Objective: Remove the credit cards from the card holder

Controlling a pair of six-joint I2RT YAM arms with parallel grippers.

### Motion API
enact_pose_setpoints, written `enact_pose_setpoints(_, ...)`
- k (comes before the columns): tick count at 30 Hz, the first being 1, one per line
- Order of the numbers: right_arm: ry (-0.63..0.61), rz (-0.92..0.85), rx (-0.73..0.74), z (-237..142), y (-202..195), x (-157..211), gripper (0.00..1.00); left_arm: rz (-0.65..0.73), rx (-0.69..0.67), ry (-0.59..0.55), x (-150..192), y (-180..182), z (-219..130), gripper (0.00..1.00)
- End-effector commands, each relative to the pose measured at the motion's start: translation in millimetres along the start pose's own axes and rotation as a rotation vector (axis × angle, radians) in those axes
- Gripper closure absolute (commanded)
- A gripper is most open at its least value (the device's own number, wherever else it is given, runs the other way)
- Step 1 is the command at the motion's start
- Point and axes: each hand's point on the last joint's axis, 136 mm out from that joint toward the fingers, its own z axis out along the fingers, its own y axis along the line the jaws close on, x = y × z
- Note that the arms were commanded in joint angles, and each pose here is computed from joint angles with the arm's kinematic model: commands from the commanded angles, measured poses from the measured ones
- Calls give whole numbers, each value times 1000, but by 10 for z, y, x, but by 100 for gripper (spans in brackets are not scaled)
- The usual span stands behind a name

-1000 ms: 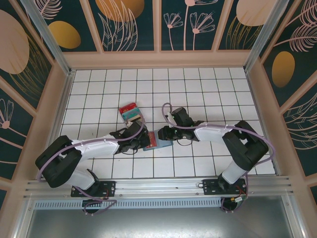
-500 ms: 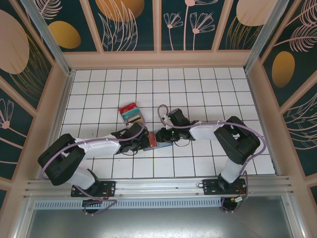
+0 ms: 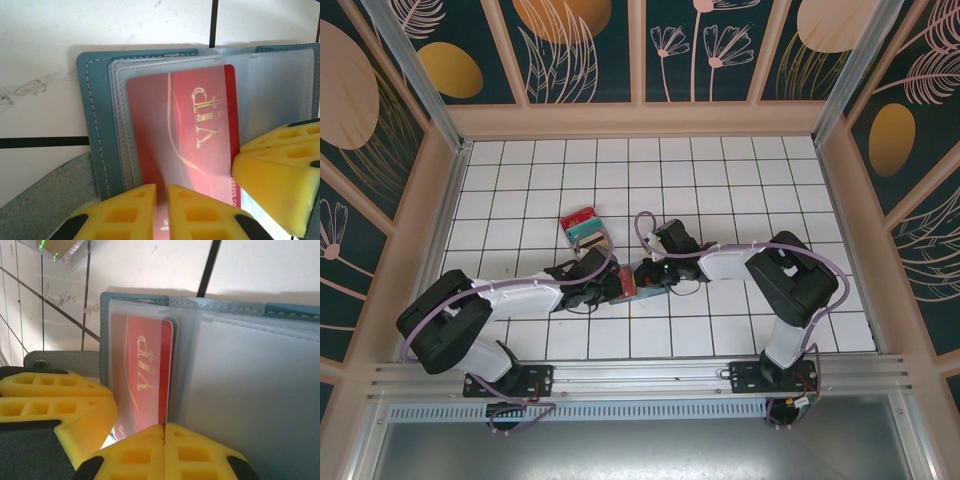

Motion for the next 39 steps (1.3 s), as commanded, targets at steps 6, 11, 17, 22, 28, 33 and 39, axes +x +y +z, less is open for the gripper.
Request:
enact_pose_setpoints(6,-42,16,35,-115,-64,-32,100,-12,-77,15,91,212,10,91)
enact_pose_setpoints(11,-71,65,57,-258,-229,-12,100,-22,-95,16,114,277,9,94)
enact_pose_setpoints(17,-70,62,44,-281,-223,10,100,-19,-87,18,102,240,19,94)
enact_pose_setpoints(22,-82,59,14,-247,-157,-59,74,-16,-73,21,99,203,20,95)
enact_pose_setpoints(28,-70,58,17,-160,-177,-81,81,-16,-61,21,95,174,10,95)
enact_pose_setpoints(33,-72,66,43,-177,-237,-51,100,-16,-60,22,97,175,2,95)
enact_pose_setpoints(39,-124,85,64,-407,-345,-86,100,-13,-63,15,85,182,-19,95)
